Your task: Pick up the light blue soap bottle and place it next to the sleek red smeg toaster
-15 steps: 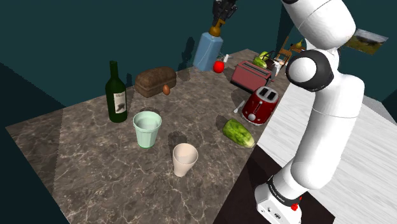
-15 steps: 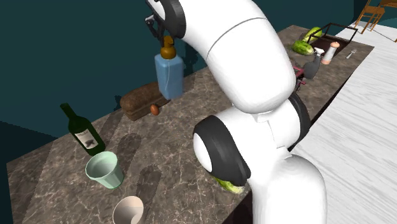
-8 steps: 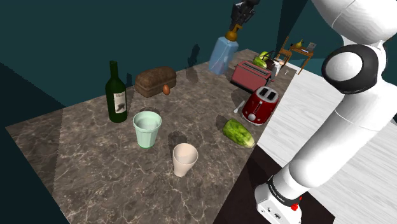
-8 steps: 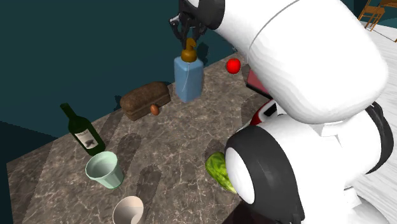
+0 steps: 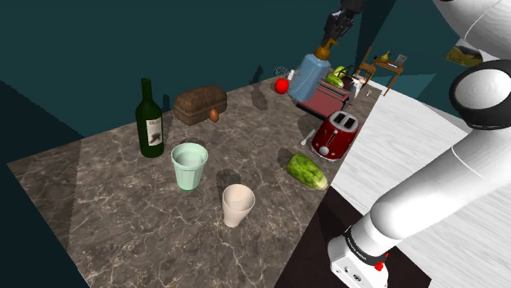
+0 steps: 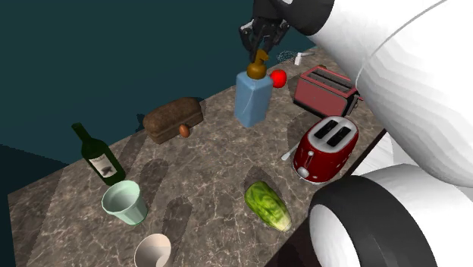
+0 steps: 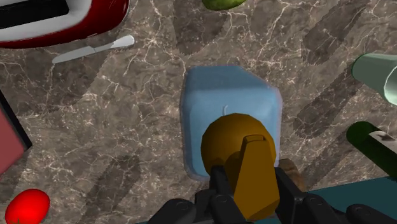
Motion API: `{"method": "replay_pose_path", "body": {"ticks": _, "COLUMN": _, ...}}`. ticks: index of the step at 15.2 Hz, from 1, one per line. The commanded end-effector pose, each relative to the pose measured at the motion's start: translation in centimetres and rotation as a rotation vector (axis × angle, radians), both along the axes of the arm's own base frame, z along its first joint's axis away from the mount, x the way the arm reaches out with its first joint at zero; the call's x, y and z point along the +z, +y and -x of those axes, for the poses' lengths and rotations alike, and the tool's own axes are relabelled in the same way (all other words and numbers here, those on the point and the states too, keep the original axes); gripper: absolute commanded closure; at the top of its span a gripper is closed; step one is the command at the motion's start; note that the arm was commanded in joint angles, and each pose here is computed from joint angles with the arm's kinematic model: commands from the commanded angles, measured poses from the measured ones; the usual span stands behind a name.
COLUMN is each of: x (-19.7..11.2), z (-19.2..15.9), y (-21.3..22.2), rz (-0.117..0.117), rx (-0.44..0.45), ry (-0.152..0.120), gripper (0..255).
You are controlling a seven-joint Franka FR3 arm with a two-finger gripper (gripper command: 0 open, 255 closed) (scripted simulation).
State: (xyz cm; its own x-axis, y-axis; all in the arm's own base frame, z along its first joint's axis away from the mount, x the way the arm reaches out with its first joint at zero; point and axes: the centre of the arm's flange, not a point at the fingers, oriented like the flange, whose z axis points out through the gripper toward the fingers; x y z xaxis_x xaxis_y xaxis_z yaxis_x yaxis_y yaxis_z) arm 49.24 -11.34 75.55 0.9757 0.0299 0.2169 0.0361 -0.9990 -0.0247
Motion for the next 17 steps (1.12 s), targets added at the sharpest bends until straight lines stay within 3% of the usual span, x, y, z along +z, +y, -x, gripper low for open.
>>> {"method": "replay_pose_path", "body": {"ticks": 1, "x": 0.0, "z": 2.2, "y": -2.3, "rz": -0.001, "rx": 0.001, "ry": 0.000, "gripper": 255}}
{"method": "replay_pose_path", "body": {"ticks": 10, "x": 0.0, "z": 10.1, "y": -10.9, "rz": -0.001, "rx": 0.001, "ry": 0.000, "gripper": 255}}
{"method": "replay_pose_path", "body": {"ticks": 17, "x": -3.7, "z": 10.1, "y": -10.9, "rz": -0.001, "rx": 0.001, "ry": 0.000, "gripper": 255}}
